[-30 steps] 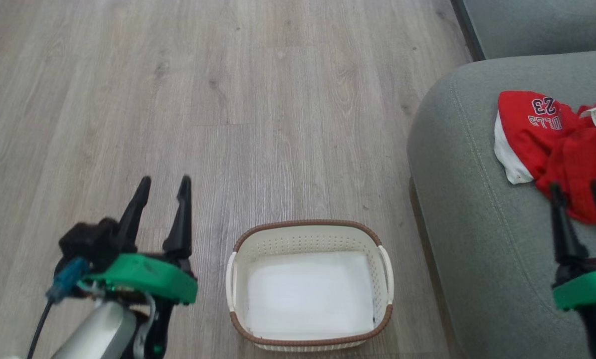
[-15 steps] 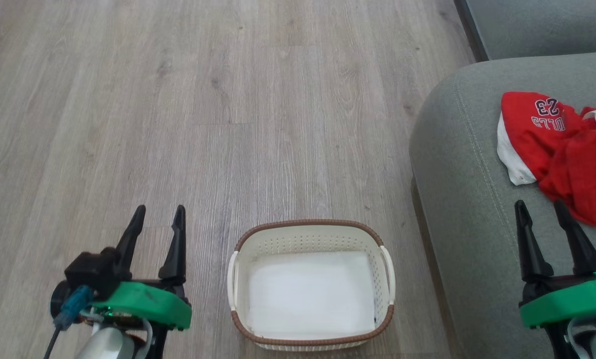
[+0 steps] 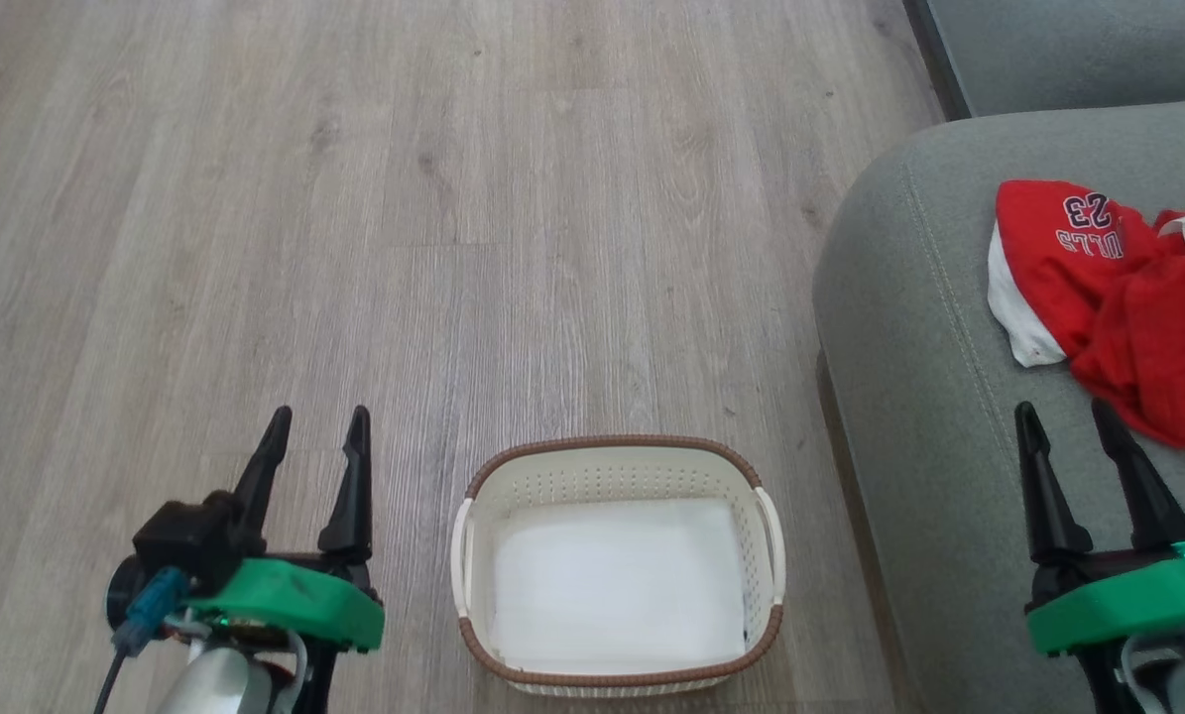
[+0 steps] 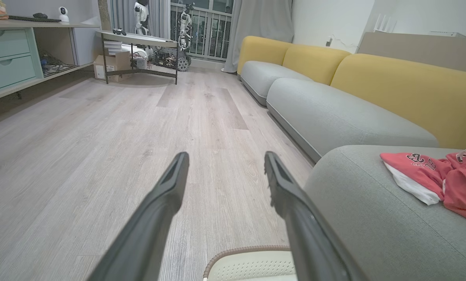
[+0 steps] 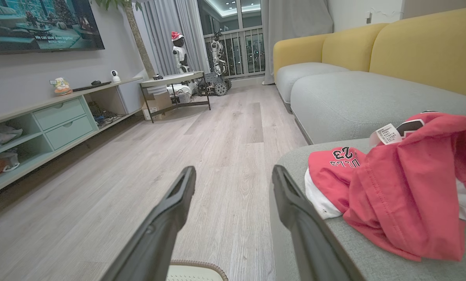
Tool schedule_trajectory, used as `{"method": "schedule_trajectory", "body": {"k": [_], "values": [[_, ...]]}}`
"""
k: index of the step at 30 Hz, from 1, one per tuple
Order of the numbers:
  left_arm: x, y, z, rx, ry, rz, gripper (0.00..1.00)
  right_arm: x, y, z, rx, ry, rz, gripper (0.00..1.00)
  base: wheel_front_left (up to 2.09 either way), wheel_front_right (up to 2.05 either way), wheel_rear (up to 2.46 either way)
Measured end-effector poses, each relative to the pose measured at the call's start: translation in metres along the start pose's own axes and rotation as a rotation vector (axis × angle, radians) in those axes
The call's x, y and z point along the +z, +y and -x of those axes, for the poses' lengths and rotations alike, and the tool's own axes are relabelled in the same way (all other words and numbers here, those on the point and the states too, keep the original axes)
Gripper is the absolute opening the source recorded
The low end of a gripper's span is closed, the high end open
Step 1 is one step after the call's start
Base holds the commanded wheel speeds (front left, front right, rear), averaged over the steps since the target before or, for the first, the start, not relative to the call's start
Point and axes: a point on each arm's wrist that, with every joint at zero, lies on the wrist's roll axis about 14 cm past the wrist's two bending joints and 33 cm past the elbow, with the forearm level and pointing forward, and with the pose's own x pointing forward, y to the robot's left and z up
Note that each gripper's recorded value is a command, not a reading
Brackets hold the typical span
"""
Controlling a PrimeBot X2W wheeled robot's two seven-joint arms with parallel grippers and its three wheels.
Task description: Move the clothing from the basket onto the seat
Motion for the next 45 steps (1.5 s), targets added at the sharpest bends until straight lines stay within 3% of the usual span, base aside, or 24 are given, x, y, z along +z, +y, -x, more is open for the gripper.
{"method": "schedule_trajectory", "body": {"k": [10, 11, 17, 45], "values": [[-0.007, -0.002, -0.001, -0.012, 0.014, 0.012, 1.00, -0.002, 0.000, 0.001, -0.002, 0.005, -0.001, 1.00, 0.00, 0.00, 0.00], [-0.010, -0.002, -0.001, -0.010, 0.024, 0.013, 0.00, -0.004, -0.001, 0.002, -0.004, 0.015, -0.003, 0.00, 0.00, 0.00, 0.00], [-0.046, 0.005, 0.020, 0.030, 0.144, 0.043, 0.00, -0.037, -0.001, 0.016, -0.033, 0.115, -0.053, 0.00, 0.00, 0.00, 0.00], [-0.050, 0.022, 0.019, 0.130, 0.181, 0.328, 0.00, -0.048, -0.009, 0.016, -0.121, 0.143, -0.332, 0.00, 0.00, 0.00, 0.00]]}}
